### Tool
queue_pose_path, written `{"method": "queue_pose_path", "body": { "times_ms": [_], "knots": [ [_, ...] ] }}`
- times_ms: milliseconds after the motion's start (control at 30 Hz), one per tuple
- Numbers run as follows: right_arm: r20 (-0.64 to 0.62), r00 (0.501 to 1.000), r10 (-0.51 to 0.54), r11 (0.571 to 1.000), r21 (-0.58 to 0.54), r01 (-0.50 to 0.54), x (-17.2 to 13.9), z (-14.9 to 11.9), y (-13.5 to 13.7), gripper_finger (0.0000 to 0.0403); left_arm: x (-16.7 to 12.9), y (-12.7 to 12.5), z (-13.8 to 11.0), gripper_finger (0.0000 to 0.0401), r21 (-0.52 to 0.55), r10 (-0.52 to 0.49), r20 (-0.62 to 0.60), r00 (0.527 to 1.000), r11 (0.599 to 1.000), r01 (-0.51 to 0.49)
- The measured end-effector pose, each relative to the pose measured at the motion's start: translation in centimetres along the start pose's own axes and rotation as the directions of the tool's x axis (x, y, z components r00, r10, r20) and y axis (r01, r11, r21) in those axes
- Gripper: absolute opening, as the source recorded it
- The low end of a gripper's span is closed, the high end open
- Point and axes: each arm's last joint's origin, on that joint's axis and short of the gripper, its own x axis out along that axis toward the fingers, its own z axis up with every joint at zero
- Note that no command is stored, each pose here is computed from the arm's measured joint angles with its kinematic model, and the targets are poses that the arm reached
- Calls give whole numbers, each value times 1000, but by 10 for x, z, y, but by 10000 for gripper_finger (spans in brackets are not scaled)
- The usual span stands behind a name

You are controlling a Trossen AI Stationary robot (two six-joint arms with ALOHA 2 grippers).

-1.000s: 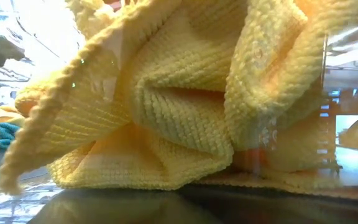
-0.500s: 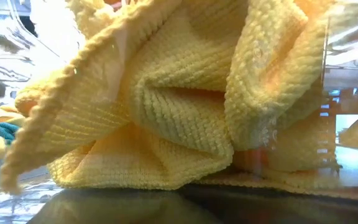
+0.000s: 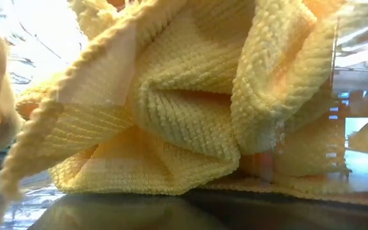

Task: Sort microfiber towel by color & place in baskets
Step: Put the yellow towel into the bottom transparent bin

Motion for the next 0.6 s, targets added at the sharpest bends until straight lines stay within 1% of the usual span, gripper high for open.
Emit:
{"method": "queue_pose_path", "body": {
  "times_ms": [167, 300, 400, 467, 600],
  "knots": [
    [-16, 994, 108, 992, -61, -109, 0, 0, 5, 263, -42, 4, 9, 0, -38, 28, 150, 988, 999, -22],
    [-2, 981, 195, 972, -135, -194, 1, 2, 12, 263, -75, 5, 19, 0, -54, 37, 301, 953, 998, -22],
    [28, 964, 266, 946, -202, -255, 2, 7, 19, 263, -96, 2, 30, 0, -19, 27, 385, 922, 1000, -21],
    [53, 946, 320, 922, -249, -298, 2, 10, 26, 263, -108, 0, 37, 0, 13, 7, 421, 907, 1000, -13],
    [93, 913, 397, 876, -337, -346, 2, 16, 40, 263, -130, -2, 50, 0, 56, -24, 480, 877, 998, -4]
  ]
}}
